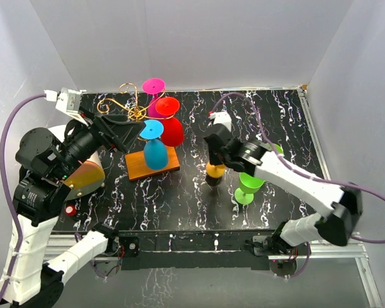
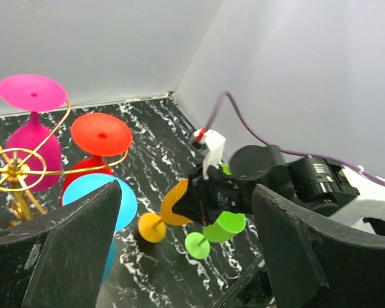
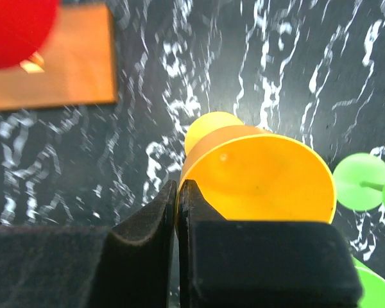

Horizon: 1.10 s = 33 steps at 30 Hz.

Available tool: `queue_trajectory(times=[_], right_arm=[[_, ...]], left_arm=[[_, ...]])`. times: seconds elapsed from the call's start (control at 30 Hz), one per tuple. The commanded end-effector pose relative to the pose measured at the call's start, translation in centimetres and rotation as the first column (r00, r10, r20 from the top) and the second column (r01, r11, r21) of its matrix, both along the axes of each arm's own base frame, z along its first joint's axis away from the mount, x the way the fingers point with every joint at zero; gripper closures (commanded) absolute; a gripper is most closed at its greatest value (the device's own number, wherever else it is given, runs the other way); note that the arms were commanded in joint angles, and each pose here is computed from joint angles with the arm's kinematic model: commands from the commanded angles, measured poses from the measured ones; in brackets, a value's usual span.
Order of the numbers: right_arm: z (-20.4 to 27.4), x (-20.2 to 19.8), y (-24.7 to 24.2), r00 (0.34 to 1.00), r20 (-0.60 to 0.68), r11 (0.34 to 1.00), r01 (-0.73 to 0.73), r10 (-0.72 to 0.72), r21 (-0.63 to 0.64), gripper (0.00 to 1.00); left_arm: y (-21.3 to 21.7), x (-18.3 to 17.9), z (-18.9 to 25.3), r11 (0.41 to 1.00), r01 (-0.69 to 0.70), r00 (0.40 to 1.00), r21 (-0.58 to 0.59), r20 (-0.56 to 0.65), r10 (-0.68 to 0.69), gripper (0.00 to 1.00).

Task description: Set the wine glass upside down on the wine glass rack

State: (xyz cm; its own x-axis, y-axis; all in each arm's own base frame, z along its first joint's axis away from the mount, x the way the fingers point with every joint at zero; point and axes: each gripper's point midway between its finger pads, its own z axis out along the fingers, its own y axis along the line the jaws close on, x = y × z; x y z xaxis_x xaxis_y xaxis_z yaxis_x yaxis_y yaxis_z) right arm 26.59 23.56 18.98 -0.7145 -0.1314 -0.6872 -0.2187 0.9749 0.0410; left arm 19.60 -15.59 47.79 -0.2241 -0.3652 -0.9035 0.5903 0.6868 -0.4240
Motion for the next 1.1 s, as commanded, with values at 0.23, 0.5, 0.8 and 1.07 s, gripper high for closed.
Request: queue_trajectory(times=[0.23, 0.5, 0.8, 1.07], right_arm=[[21.2, 0.1, -6.0, 0.744, 0.561, 0.823, -0.026, -0.363, 0.567, 1.00], [29.6, -2.9, -8.2, 0.627, 0.602, 0.618, -0.233, -0.495, 0.751, 1.00], [36.7, -4.7, -6.9, 0.497, 0.678, 0.461, -0.498, -0.542, 0.734, 1.00], [38.6, -5.4, -5.3, 0.491, 0.672, 0.337, -0.606, -0.554, 0.720, 1.00]], left_arm=[[-3.9, 1.0, 4.1, 0.957, 0.183, 0.983, -0.227, 0.031, -0.181, 0.18], [-6.1, 3.3, 5.5, 0.878, 0.247, 0.962, -0.411, -0.005, -0.273, 0.19], [-8.4, 5.8, 6.8, 0.773, 0.262, 0.929, -0.577, -0.066, -0.364, 0.21], [-14.1, 5.7, 8.6, 0.752, 0.331, 0.918, -0.570, 0.009, -0.397, 0.22]])
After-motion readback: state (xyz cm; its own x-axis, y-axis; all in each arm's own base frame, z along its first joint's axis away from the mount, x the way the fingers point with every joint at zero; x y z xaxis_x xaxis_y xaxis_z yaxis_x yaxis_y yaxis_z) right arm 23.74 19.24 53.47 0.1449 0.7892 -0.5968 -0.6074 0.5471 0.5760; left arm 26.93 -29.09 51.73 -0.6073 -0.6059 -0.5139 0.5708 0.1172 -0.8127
